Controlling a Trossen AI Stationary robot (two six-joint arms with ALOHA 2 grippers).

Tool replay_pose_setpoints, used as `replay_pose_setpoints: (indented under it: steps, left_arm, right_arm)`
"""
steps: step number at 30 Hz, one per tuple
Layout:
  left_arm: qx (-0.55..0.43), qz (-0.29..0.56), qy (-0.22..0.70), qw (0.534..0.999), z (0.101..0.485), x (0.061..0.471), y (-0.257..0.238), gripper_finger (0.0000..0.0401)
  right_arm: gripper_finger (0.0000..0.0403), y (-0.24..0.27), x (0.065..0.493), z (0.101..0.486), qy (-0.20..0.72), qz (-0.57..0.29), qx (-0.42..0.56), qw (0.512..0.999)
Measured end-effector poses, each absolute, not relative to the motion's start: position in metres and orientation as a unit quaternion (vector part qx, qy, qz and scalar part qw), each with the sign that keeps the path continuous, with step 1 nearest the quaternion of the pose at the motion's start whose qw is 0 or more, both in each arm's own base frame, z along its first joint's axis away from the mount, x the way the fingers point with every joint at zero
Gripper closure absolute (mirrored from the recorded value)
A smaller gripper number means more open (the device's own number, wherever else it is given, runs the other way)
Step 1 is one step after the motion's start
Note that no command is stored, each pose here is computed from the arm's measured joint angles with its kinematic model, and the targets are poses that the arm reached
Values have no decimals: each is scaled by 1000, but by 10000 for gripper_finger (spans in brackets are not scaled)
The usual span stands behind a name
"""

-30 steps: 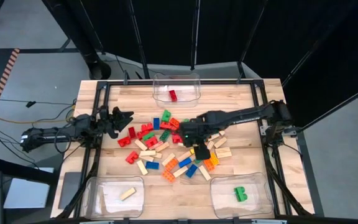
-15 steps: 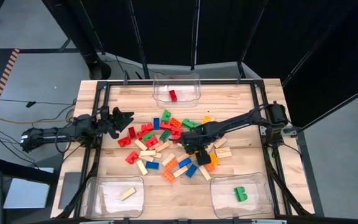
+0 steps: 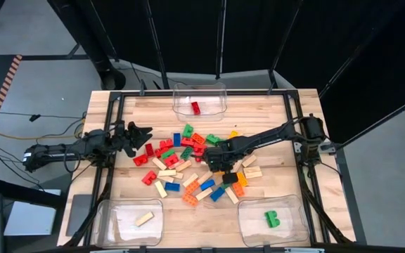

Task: Sort blocks by size
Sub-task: Put the 4-stud yellow game piece into the top center transparent bin

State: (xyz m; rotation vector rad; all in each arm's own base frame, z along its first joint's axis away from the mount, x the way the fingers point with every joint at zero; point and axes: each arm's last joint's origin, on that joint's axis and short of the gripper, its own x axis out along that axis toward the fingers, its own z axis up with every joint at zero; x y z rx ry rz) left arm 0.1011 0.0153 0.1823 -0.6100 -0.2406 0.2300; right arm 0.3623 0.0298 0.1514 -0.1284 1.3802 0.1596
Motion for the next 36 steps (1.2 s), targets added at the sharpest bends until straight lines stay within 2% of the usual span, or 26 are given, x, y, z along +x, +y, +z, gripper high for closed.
replay_pose_setpoints:
  steps: [9,23,29,36]
  left_arm:
    - [-299,112,-119,940,183,101,15,156]
    - [-299,112,-119,940,183,101,15,156]
    - [-299,112,-119,940,183,101,15,156]
    - [-299,112,-119,940,183,101,15,156]
  right_arm:
    - [396,31,364,160,643,50,-34,763]
    - [398,14,381,240,589,-7,-73,805]
    - [398,-38,393,285,527,-125,-63,838]
    - [398,-133,387,312,414,-325,46,849]
